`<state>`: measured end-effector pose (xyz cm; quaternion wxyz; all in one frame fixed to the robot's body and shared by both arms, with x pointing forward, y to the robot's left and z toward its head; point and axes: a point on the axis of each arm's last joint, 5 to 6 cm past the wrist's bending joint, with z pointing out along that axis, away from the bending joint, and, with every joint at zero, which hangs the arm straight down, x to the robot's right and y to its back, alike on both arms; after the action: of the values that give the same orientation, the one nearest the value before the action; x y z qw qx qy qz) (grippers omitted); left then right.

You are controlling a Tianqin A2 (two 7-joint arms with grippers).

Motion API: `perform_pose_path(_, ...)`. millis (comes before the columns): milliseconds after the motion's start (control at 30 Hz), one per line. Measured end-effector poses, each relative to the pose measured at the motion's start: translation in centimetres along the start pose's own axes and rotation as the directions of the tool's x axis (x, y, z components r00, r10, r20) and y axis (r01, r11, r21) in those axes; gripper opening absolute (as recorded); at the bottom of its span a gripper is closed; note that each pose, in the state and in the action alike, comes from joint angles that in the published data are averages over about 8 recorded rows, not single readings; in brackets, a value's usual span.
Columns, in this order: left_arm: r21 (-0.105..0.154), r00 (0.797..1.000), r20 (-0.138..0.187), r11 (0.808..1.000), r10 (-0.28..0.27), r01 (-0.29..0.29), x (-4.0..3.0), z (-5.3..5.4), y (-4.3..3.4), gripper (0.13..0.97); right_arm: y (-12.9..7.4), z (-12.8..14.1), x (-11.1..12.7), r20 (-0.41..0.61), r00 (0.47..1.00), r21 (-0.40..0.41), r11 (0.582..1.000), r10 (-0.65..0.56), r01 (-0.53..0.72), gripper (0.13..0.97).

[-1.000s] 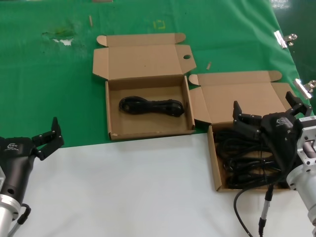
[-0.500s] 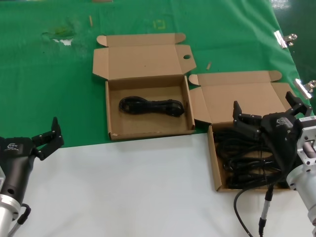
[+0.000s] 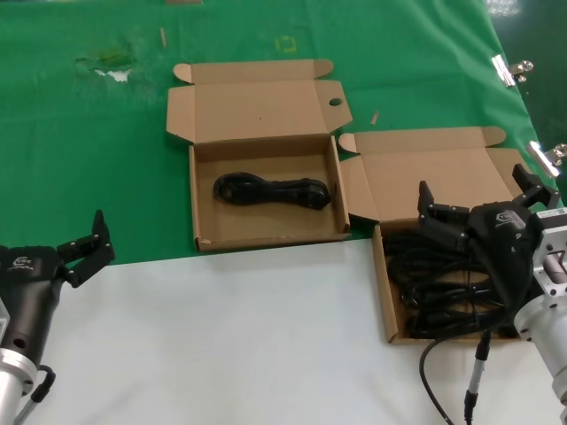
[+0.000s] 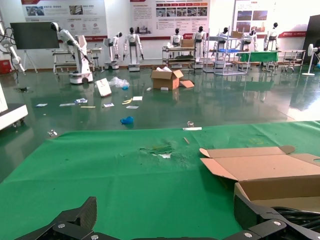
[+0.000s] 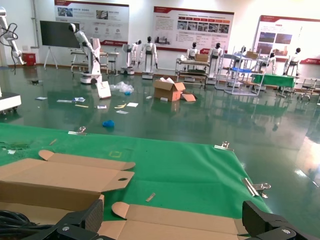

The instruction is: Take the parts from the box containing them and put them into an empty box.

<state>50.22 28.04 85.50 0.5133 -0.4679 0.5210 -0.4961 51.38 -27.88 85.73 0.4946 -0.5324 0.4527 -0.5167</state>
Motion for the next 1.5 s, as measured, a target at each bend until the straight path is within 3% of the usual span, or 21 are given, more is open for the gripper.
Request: perform_pose_path(1500,0.0,1.0,0.0,1.0,0.0,0.0,0.0,0.0,0.0,0.966,0.0,0.0,0.0,0.0,1.0,0.0,1.0,0.0,0.0,0.966)
